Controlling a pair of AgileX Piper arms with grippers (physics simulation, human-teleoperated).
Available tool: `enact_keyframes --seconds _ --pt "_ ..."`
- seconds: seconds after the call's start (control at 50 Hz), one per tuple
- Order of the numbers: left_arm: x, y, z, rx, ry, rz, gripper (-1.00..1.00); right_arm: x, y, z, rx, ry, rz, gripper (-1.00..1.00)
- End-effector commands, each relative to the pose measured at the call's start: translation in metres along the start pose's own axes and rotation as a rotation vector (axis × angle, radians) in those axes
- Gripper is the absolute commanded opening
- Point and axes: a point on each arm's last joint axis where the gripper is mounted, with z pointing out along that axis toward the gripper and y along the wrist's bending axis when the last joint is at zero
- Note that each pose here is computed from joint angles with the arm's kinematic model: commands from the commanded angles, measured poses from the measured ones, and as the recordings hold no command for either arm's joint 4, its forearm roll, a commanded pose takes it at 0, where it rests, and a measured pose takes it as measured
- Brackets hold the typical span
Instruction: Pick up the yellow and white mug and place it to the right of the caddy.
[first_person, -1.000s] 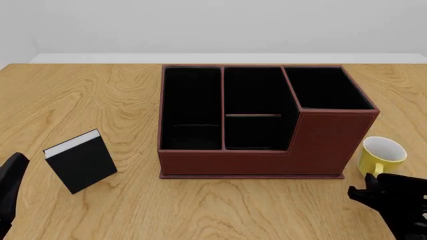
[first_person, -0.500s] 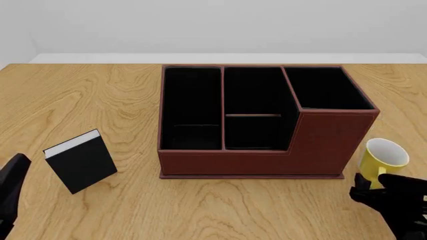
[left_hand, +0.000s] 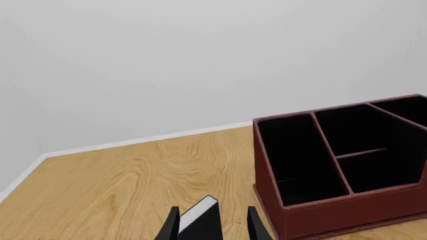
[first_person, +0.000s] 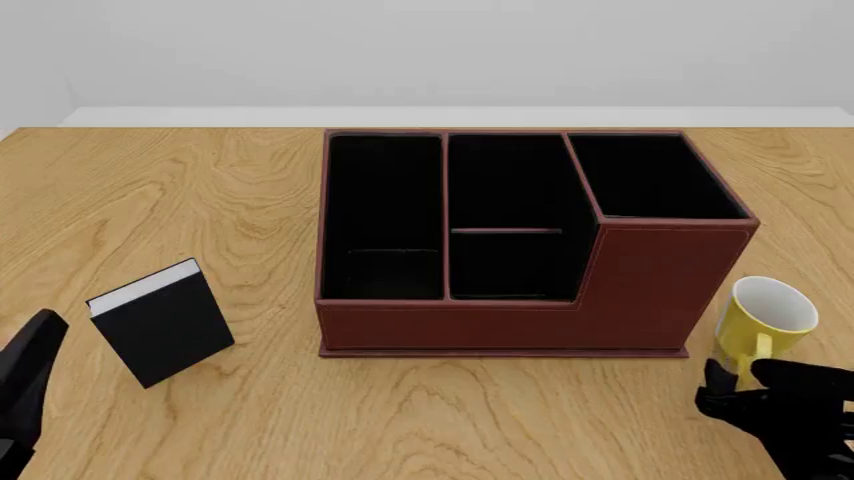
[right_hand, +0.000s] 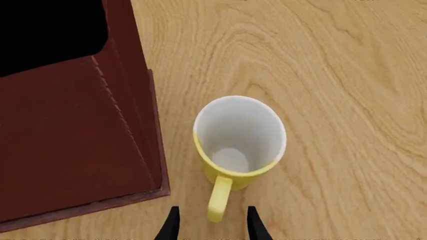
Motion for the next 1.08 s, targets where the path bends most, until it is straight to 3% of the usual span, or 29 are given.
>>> enact_keyframes --seconds 0.02,0.14,0.2,0.34,0.44,0.72,0.84,0.86,0.94,1.08 --pt "0.002 0.000 0.001 0.001 0.002 -0.004 1.00 0.000 -0.002 -0.003 0.012 -0.004 -0.023 1.00" --pt "0.002 0.000 0.001 0.003 0.002 -0.006 1.00 -0.010 -0.002 -0.010 0.006 -0.022 -0.043 1.00" --pt "0.001 0.000 0.000 0.005 -0.001 -0.008 1.00 -0.027 -0.001 -0.031 0.000 -0.040 -0.058 1.00" --pt "0.001 0.000 0.000 0.006 -0.001 -0.008 1.00 -0.041 -0.002 -0.067 0.001 -0.077 -0.102 1.00" --pt "0.000 0.000 0.000 0.007 -0.004 -0.007 1.00 -0.039 0.001 -0.098 -0.022 -0.097 -0.124 1.00" --pt "-0.005 0.000 -0.001 0.018 -0.012 -0.009 1.00 -0.027 0.000 -0.136 -0.003 -0.153 -0.137 1.00" --pt "-0.012 0.001 -0.003 0.021 -0.024 -0.015 1.00 -0.054 -0.001 -0.169 -0.036 -0.226 -0.164 1.00" --pt "-0.013 0.001 -0.004 0.023 -0.028 -0.018 1.00 -0.066 -0.001 -0.180 -0.053 -0.251 -0.136 1.00" --pt "-0.015 0.001 -0.005 0.026 -0.033 -0.020 1.00 -0.077 -0.003 -0.193 -0.035 -0.266 -0.186 1.00" --pt "-0.017 0.001 -0.005 0.025 -0.037 -0.025 1.00 -0.096 -0.005 -0.219 -0.068 -0.300 -0.202 1.00"
